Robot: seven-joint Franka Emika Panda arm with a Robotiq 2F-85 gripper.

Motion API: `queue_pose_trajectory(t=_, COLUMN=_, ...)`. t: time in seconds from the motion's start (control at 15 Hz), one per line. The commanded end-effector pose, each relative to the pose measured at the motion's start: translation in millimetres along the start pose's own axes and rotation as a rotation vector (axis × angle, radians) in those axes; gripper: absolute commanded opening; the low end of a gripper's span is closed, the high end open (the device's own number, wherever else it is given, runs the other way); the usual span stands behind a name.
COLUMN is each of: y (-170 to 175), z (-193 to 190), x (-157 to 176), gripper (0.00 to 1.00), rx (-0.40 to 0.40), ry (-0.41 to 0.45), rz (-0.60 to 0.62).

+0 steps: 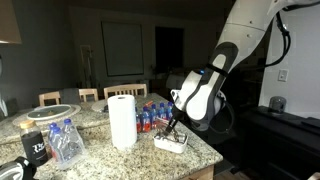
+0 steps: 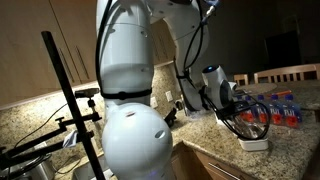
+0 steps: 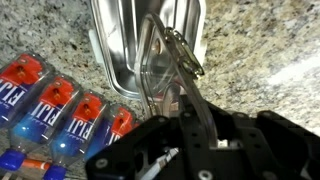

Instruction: Take the lid off of the bowl

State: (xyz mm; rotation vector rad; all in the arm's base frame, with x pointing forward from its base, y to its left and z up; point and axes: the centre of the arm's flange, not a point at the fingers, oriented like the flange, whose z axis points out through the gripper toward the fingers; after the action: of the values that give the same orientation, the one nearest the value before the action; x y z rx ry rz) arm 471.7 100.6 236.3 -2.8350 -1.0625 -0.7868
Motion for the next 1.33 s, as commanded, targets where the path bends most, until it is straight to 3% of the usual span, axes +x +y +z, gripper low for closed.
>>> queue_pose_trajectory(t=0.0, y=18.2, z=-48.7, x=10.9, gripper=0.05, rx=0.021, ry=0.023, rz=0.112)
queue_pose_trajectory(t=0.4, y=62.1, z=-69.8, x=19.2, gripper=0.05, rx=0.033, ry=0.044, rz=0.36)
queue_pose_trajectory(t=0.73, y=93.7, z=-91.1, x=8.7, gripper=0.05, rx=0.164, ry=0.026, rz=0.568)
queue_pose_trajectory(t=1.07, y=118.0, z=-133.7, x=-13.5, gripper=0.05, rx=0.296, ry=0.096, rz=0.763)
queue_pose_trajectory(t=1.27, y=116.7, z=-155.9, x=-28.8, gripper=0.05, rx=0.385, ry=0.13, rz=0.804)
